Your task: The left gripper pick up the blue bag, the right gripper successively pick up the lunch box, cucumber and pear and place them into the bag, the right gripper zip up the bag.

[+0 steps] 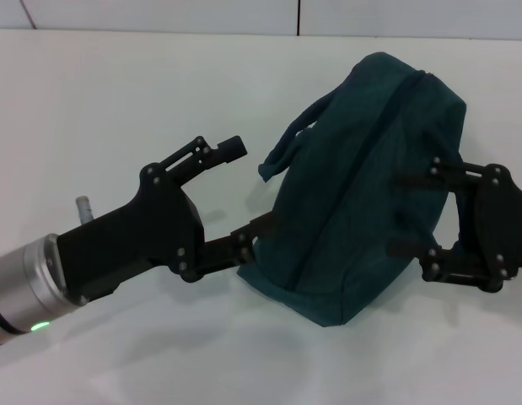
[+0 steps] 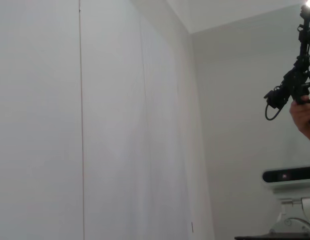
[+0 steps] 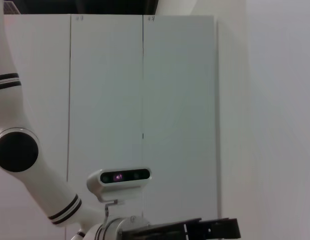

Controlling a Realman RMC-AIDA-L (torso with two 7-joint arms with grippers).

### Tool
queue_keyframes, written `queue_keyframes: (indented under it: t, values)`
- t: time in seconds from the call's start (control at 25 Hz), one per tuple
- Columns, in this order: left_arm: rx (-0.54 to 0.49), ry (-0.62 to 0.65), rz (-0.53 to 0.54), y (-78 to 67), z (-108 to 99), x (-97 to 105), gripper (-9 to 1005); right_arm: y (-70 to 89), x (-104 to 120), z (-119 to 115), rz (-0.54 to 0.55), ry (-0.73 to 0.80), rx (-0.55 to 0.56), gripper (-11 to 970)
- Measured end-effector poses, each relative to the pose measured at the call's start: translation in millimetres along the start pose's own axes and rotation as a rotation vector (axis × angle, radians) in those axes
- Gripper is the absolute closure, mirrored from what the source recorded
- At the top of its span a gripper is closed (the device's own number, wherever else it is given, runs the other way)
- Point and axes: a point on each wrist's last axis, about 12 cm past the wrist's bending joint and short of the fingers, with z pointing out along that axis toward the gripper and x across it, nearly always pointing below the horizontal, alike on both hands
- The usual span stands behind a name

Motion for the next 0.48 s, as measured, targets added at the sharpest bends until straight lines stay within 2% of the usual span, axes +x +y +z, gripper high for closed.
queue_keyframes:
  t: [0.28, 0.48]
  values:
    - [-0.002, 0.001, 0.0, -0.7, -0.7, 0.4, 163, 1.7, 2.7, -2.8, -0.027, -0.067, 0.069, 256]
    - [-0.007, 0.003, -0.002, -1.7, -2.3, 0.7, 163, 3.0, 4.4, -3.5, -0.041, -0.072, 0.08, 258]
